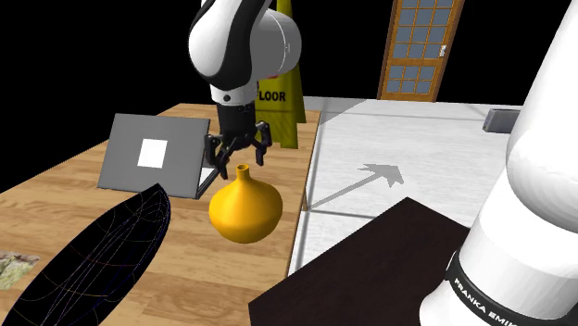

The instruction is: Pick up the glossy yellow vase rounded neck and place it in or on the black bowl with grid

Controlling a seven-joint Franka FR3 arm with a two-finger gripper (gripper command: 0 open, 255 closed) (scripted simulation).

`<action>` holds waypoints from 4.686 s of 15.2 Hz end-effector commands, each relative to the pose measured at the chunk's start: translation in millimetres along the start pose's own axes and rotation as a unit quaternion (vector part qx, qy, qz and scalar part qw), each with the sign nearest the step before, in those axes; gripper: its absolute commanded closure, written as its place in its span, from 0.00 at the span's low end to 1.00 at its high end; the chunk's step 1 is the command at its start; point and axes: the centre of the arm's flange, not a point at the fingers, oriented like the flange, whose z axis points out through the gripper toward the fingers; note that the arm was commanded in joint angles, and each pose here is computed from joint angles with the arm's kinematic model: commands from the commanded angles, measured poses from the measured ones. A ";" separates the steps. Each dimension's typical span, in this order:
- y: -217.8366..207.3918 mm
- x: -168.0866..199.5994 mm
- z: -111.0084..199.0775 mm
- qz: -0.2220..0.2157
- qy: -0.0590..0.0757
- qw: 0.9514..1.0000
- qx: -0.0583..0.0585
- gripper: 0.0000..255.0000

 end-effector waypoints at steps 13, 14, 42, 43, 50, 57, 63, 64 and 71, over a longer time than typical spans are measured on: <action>0.5 0.7 8.1 0.000 0.000 1.000 0.000 1.00; 0.6 0.7 8.1 0.000 0.000 1.000 0.000 1.00; 0.7 1.1 -113.3 0.000 0.000 1.000 0.000 1.00; 0.7 1.1 -118.6 0.000 0.000 1.000 0.000 1.00; 0.8 1.2 -155.5 0.000 0.000 1.000 0.000 1.00; -60.2 18.5 -181.5 0.000 0.000 1.000 0.000 1.00; -133.4 39.3 -203.6 0.000 0.000 1.000 0.000 1.00; -145.6 42.7 -207.3 0.000 0.000 1.000 0.000 1.00; -231.0 66.9 -233.1 0.000 0.000 1.000 0.000 1.00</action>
